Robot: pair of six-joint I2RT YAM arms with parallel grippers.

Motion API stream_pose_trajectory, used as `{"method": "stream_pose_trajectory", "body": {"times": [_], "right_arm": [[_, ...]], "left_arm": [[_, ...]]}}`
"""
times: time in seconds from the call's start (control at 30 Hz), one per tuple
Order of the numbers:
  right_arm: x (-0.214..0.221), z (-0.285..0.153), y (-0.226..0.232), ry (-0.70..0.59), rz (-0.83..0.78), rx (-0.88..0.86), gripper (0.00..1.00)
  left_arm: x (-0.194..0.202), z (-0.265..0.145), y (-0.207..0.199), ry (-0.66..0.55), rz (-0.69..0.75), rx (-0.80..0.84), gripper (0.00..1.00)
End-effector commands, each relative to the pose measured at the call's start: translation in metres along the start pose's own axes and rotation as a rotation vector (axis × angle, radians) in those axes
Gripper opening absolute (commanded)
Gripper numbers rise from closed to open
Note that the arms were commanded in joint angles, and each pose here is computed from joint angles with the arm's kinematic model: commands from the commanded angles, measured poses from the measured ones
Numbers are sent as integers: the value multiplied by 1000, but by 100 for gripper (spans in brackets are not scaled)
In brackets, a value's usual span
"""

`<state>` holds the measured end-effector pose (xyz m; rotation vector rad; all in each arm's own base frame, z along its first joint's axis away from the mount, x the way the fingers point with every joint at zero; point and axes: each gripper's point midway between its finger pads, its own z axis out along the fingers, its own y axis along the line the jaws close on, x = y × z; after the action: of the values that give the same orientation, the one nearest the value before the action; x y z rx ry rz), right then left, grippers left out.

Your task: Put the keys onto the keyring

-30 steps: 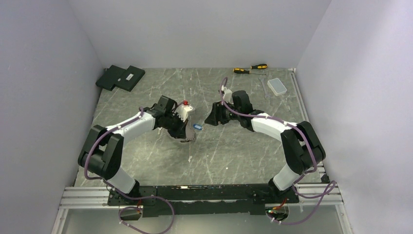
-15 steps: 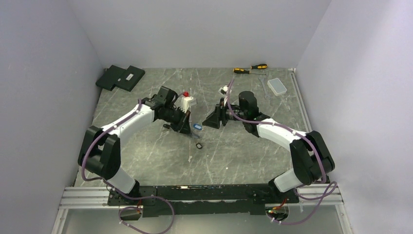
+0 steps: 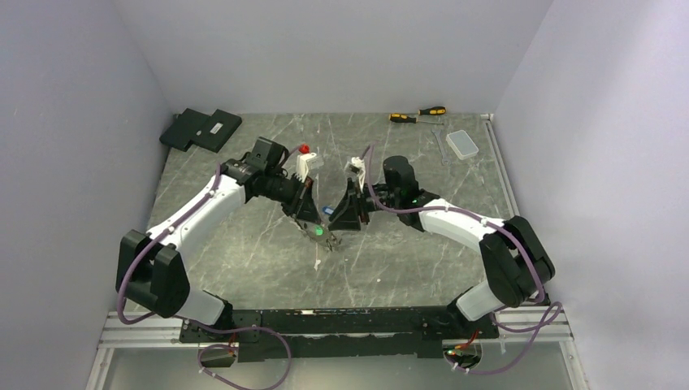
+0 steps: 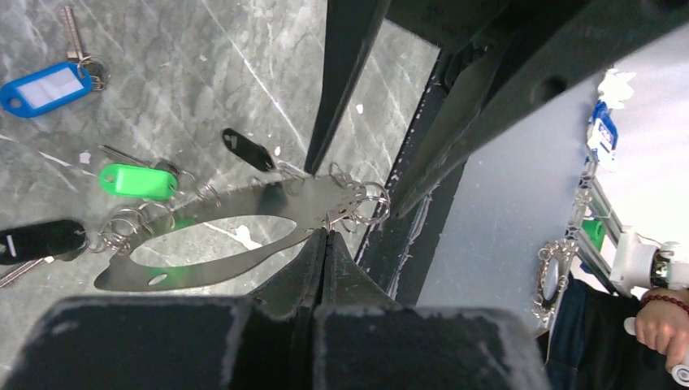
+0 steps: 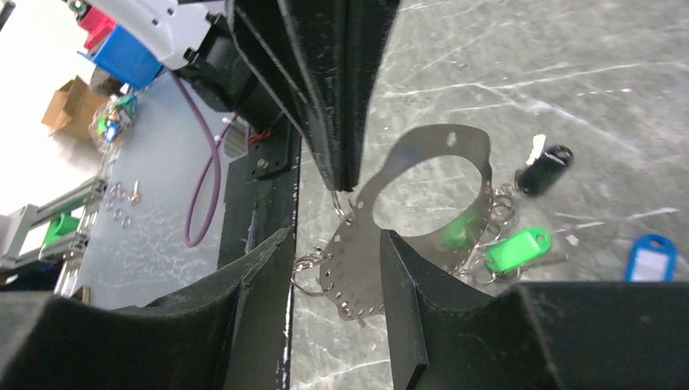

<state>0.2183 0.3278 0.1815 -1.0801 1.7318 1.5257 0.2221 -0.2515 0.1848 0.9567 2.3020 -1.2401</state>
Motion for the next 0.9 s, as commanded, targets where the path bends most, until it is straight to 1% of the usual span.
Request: {"method": "stream_pose_trajectory", "body": {"times": [0.0, 0.17, 0.3, 0.57, 0.63, 0.77, 0.87], "right_arm": [[-17, 5, 22, -1, -132, -75, 46], [-25, 10, 28, -27, -108, -96, 38], [-25, 18, 27, -22, -92, -93, 32], [-28, 24, 26, -33, -90, -84, 30], [-30, 24, 26, -35, -95, -84, 24], [-31, 24, 26, -34, -100, -78, 10], [-35, 23, 24, -42, -105, -50, 1]], "left_arm": [[-16, -12, -29, -49, 13, 82, 0], [-17, -15, -32, -72, 45, 85, 0], [-15, -15, -33, -72, 60, 92, 0], [-16, -19, -39, -107, 109, 97, 0], [-16, -19, -39, -115, 113, 94, 0], [-15, -19, -37, -129, 119, 78, 0], [-15, -21, -35, -138, 127, 56, 0]]}}
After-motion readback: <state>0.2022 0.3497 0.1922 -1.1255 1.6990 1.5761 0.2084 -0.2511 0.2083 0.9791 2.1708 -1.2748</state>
